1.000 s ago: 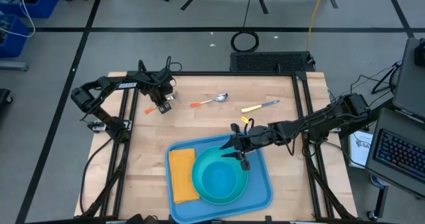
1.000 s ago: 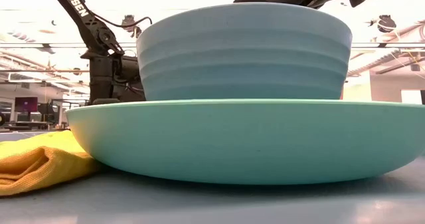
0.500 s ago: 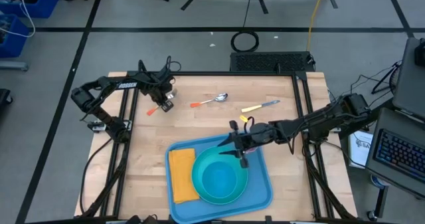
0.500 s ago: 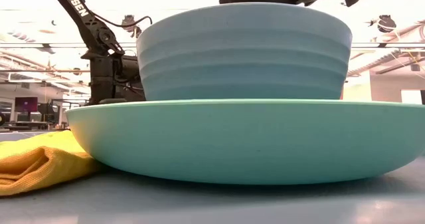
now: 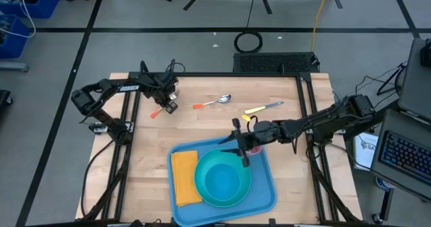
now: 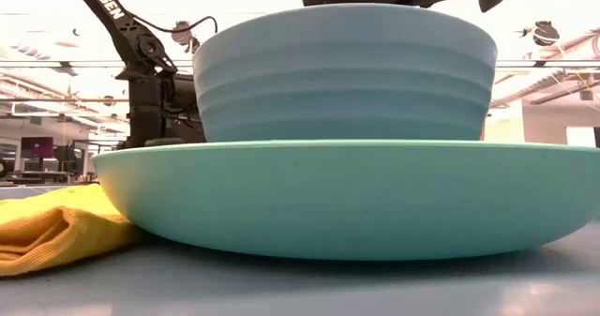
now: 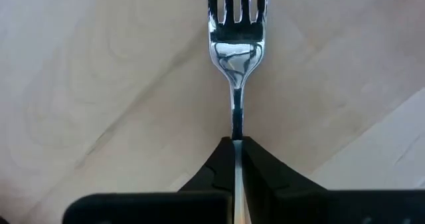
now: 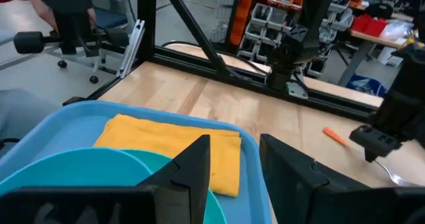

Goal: Set up tray
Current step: Put the fork on top of the napkin

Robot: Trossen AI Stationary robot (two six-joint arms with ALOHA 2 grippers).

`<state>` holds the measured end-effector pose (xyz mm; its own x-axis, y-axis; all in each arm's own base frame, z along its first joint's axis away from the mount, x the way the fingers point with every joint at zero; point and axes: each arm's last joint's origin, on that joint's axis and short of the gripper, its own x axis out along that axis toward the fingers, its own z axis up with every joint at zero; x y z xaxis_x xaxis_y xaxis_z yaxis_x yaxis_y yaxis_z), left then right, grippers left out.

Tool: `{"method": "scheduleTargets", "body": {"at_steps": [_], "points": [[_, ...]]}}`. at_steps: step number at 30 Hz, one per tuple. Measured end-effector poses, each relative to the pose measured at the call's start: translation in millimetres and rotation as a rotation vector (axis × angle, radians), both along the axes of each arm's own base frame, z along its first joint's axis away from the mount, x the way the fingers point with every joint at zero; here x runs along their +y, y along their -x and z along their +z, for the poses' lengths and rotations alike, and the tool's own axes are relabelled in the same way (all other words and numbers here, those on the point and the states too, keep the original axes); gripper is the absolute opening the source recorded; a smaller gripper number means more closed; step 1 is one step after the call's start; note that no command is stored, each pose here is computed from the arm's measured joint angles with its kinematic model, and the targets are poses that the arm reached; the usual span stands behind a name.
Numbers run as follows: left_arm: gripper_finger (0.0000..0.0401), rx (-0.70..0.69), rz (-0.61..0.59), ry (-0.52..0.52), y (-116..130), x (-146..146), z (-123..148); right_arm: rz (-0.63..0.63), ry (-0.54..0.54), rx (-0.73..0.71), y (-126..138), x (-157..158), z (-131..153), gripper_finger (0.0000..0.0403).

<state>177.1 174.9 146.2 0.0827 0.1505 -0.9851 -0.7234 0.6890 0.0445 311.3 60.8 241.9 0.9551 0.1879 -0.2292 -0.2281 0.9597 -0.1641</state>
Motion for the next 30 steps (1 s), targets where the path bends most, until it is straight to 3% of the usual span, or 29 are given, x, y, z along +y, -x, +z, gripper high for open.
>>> {"method": "scheduleTargets", "body": {"at_steps": [19, 25, 30], "points": [[0.0009, -0.277, 0.066, -0.23, 7.2, -12.7, 64.7, -0.013, 0.067, -0.065, -2.7, -9.1, 4.9, 0.0123], [0.0009, -0.396, 0.137, -0.191, 14.5, -28.6, 84.5, -0.011, 0.081, -0.067, -2.7, -9.5, 4.9, 0.0123], [0.0009, -0.395, 0.223, -0.133, 20.4, -45.3, 90.6, -0.01, 0.082, -0.068, -2.7, -9.3, 5.0, 0.0123]]}}
